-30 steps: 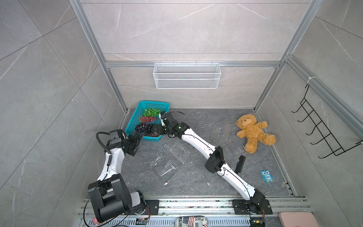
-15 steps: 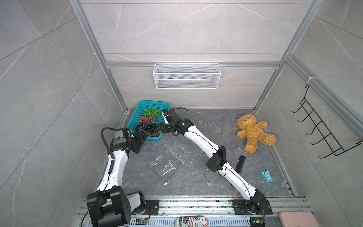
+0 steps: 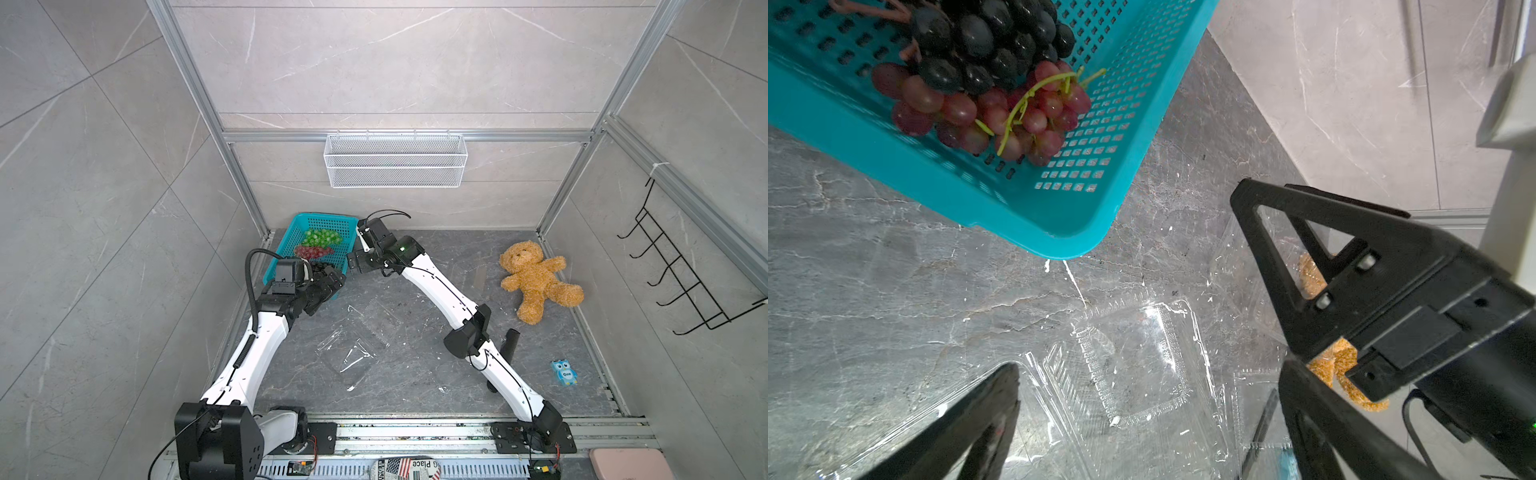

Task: Pack grapes into containers
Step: Move the packing box to the center of the board.

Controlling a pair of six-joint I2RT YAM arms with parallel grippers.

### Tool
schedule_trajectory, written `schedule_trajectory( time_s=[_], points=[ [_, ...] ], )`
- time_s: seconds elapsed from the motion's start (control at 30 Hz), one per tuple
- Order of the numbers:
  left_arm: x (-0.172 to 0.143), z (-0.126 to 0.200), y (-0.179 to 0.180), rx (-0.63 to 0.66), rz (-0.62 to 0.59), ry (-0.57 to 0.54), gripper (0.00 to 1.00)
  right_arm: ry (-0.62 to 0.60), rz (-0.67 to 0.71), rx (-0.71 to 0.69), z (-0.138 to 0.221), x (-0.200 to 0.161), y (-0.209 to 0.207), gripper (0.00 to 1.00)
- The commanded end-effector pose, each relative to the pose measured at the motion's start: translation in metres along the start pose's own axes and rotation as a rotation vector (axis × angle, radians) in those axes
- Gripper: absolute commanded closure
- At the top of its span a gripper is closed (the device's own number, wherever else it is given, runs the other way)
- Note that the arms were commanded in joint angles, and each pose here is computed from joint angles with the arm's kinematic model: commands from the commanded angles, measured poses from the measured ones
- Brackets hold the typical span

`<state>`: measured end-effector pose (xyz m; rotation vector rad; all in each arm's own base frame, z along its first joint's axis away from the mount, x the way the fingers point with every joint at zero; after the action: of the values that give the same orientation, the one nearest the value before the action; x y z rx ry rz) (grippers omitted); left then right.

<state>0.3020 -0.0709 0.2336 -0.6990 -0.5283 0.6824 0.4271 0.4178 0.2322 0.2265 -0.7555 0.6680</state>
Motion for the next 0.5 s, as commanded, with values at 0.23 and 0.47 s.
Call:
schedule_trajectory(
  time_s=[0.23,0.47],
  points=[
    [-0.008,-0.007,-0.024,-0.003,-0.104,-0.031,0.0,-0.153,0.064,-0.158,0.086,0.042,-0.047,0.01],
    [-0.027,-0.026,-0.037,0.014,-0.167,0.004,0.0,-0.149,0.006,-0.244,0.119,0.043,-0.112,0.01]
  ],
)
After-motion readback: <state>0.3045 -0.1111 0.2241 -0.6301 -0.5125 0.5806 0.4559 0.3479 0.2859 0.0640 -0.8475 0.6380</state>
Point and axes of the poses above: each gripper's point midway between its finger pads, its own z axis back along the fingers, its own y axis along the line the jaws close on, x = y × z, the point moved 6 cm from there along z, back along the fingers, and after that the axes turned 13 degrees about z, right-handed, at the moved point
